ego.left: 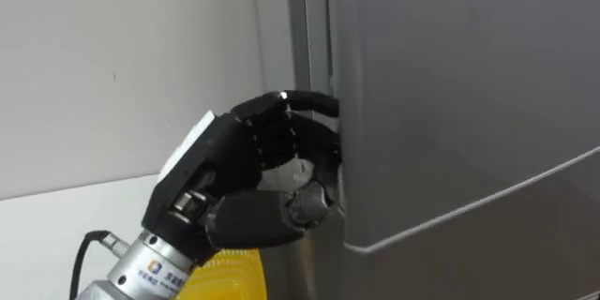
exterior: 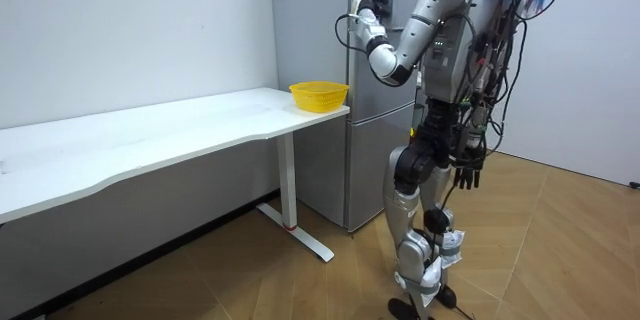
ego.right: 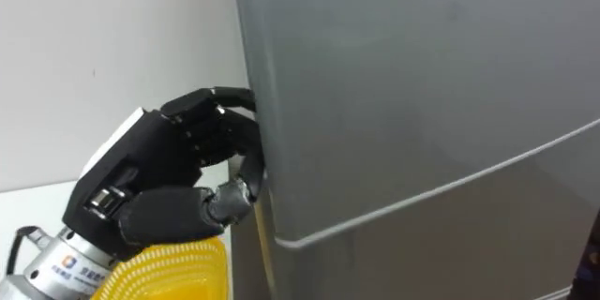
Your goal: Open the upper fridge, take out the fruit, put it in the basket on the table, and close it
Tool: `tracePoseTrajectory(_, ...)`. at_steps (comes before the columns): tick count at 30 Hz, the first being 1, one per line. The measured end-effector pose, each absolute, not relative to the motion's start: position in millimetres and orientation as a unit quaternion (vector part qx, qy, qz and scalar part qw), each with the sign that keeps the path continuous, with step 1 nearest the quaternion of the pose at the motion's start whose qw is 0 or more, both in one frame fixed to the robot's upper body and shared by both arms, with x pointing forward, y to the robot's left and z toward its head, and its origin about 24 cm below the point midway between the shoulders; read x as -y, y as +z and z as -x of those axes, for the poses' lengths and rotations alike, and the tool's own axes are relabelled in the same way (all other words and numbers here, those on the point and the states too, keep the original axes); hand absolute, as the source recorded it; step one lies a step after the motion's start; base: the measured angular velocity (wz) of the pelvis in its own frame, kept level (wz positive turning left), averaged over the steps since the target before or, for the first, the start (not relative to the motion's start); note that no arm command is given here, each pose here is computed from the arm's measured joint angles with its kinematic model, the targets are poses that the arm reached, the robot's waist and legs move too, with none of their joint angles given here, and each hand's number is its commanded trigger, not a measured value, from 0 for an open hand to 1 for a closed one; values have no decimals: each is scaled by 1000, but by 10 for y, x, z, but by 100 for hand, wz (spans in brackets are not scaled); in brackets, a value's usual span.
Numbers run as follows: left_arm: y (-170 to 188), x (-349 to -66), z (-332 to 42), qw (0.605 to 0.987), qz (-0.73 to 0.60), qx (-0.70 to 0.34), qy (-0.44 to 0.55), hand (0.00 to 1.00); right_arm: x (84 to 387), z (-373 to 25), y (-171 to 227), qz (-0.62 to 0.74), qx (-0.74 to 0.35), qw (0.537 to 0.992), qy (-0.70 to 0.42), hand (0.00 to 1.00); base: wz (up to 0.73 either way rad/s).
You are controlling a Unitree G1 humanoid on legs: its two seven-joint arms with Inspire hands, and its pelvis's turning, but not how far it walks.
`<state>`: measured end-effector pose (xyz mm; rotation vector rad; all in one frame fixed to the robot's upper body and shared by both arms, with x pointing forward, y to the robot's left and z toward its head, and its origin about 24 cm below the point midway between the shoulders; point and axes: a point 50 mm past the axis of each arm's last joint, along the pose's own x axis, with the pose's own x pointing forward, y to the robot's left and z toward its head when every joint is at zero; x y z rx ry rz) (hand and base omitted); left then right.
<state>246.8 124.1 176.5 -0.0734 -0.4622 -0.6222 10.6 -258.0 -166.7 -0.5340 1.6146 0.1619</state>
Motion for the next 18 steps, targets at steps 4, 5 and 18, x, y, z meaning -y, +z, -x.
tracePoseTrajectory(4,1781,-1135,-2407,908,48,229,-349,0,2580,-109,-1667,235,-712,658,71,0,0)
tracePoseTrajectory(5,1782,-1124,-2401,906,48,229,-353,0,2580,-109,-1667,235,-712,658,71,0,0)
tracePoseTrajectory(18,1777,-1076,-2370,894,50,227,-383,0,2580,-106,-1667,231,-712,659,67,0,0)
